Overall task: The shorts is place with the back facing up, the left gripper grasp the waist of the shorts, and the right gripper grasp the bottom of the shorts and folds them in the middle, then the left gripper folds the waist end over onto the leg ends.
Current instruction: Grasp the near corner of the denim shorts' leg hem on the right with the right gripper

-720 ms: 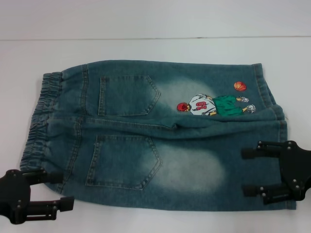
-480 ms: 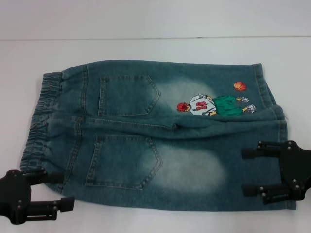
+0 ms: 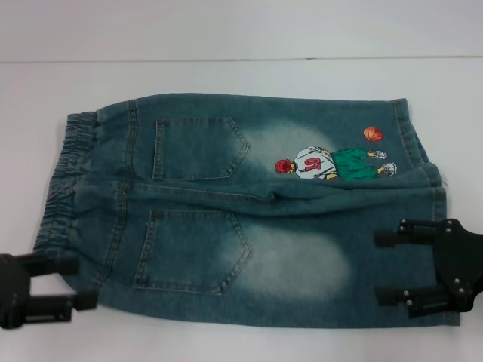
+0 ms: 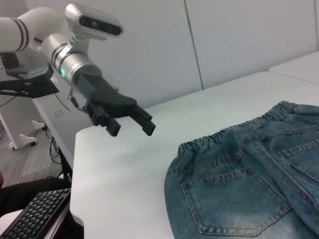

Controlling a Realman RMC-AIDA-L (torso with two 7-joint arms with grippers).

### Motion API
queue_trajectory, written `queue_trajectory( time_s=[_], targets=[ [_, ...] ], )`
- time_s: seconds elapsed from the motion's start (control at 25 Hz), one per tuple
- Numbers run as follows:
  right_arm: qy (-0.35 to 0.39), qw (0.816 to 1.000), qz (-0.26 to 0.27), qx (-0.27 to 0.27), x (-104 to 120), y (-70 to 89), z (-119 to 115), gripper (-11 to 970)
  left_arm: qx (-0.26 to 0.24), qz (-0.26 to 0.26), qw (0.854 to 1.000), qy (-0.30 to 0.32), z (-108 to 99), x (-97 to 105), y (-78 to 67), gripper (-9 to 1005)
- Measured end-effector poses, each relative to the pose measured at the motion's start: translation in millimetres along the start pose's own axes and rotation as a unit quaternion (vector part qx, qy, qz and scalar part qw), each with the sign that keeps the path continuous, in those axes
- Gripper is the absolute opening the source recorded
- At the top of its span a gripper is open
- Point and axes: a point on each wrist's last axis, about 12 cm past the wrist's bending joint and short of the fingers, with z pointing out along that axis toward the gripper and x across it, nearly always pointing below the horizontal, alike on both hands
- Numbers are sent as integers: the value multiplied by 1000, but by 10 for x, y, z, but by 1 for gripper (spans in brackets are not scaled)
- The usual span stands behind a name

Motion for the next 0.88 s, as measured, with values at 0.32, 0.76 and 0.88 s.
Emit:
queue_trajectory(
  time_s=[0.32,0.76,0.88],
  targets=[
    [1,1000,-5,0,-14,-7,0,917,-89,-89,990,60,-202,-325,233,839],
    [2,1000,-8,2,-24,-21,3,916,-162,-198,960,115,-171,-642,495,839],
    [2,1000,-11,2,-45,-35,3,916,-167,-215,954,128,-163,-716,533,839]
  ],
)
